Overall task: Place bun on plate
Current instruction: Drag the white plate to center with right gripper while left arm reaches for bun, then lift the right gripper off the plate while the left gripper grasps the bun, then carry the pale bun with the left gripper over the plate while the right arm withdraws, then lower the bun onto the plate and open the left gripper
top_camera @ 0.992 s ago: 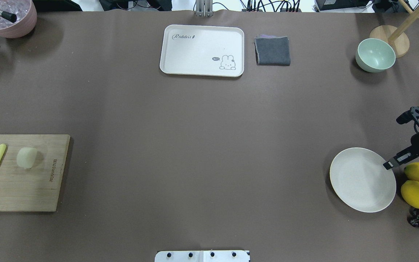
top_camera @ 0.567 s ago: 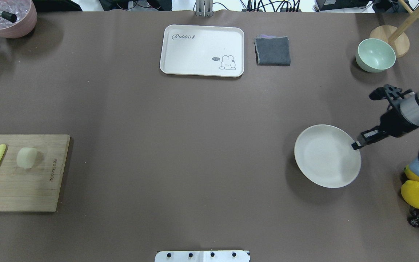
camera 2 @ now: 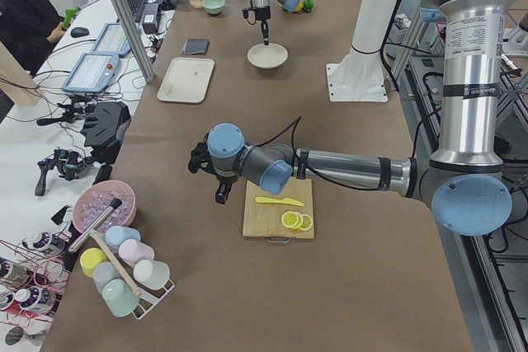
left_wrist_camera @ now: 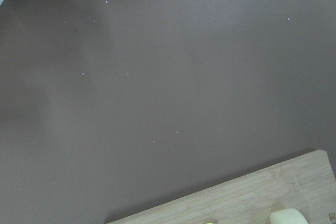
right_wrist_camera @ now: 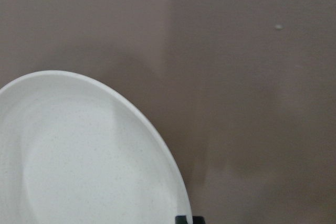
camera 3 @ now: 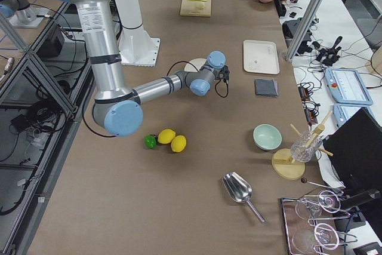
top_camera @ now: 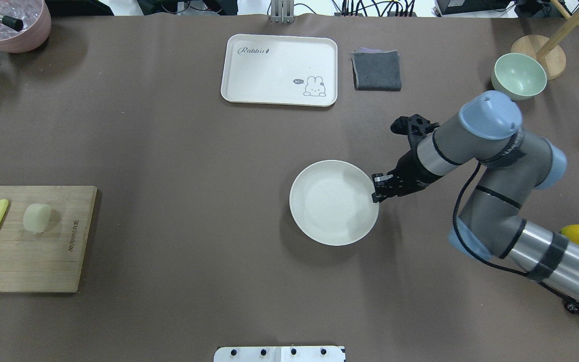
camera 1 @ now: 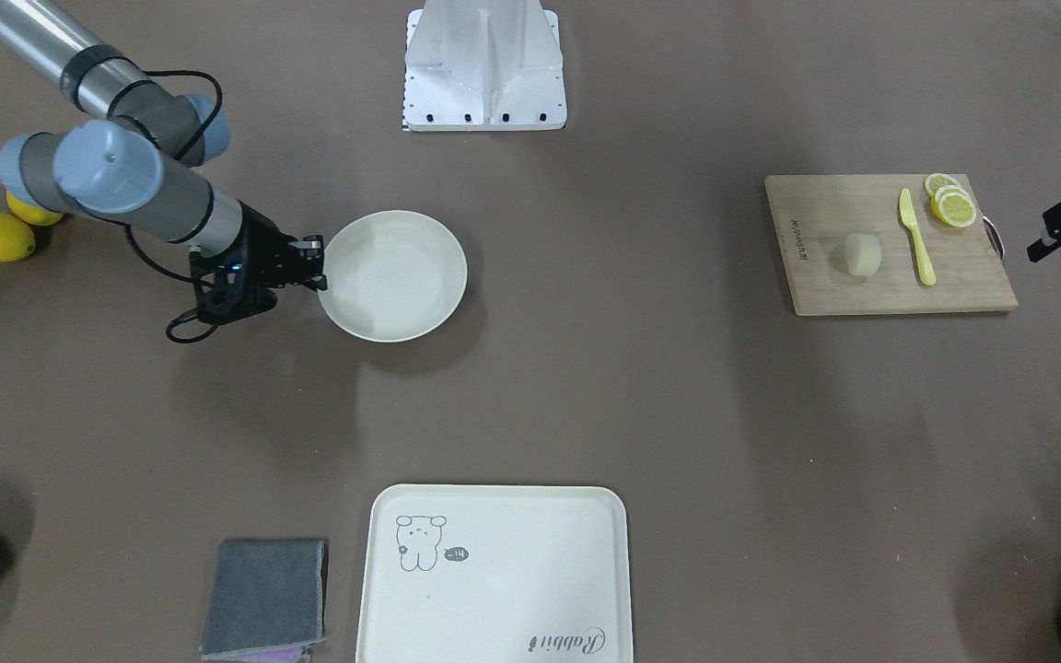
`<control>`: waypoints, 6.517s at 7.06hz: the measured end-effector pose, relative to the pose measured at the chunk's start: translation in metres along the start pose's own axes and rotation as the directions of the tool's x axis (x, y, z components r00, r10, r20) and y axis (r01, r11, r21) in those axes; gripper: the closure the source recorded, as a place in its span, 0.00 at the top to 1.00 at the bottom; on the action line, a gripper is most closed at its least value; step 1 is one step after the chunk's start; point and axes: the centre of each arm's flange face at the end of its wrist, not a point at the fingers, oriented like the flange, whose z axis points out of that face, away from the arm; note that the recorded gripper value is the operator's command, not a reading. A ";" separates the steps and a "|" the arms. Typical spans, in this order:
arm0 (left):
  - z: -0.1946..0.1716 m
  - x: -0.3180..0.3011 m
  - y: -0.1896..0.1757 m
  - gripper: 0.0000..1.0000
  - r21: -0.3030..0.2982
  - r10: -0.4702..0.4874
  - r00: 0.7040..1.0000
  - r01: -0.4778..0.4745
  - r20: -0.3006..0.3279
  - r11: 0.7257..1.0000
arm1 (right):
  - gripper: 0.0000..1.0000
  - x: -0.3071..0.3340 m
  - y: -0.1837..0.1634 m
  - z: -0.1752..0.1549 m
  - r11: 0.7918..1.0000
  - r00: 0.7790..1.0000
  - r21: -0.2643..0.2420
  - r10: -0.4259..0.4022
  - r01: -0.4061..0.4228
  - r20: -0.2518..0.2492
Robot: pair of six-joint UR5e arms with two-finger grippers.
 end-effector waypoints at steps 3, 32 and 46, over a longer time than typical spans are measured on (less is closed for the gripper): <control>0.028 0.075 -0.007 0.98 -0.021 -0.105 0.994 0.105 0.018 0.994 | 0.00 -0.079 0.004 0.047 0.997 0.998 0.044 0.058 -0.059 0.010; 0.272 0.607 -0.048 0.69 0.080 -0.303 0.951 0.298 0.056 0.951 | 0.99 0.290 0.019 -0.266 0.995 0.961 0.088 -0.018 0.044 -0.275; 0.142 0.542 -0.092 0.97 0.063 -0.279 0.960 0.279 -0.008 0.958 | 1.00 0.291 0.015 -0.286 0.991 0.961 0.126 -0.016 0.053 -0.276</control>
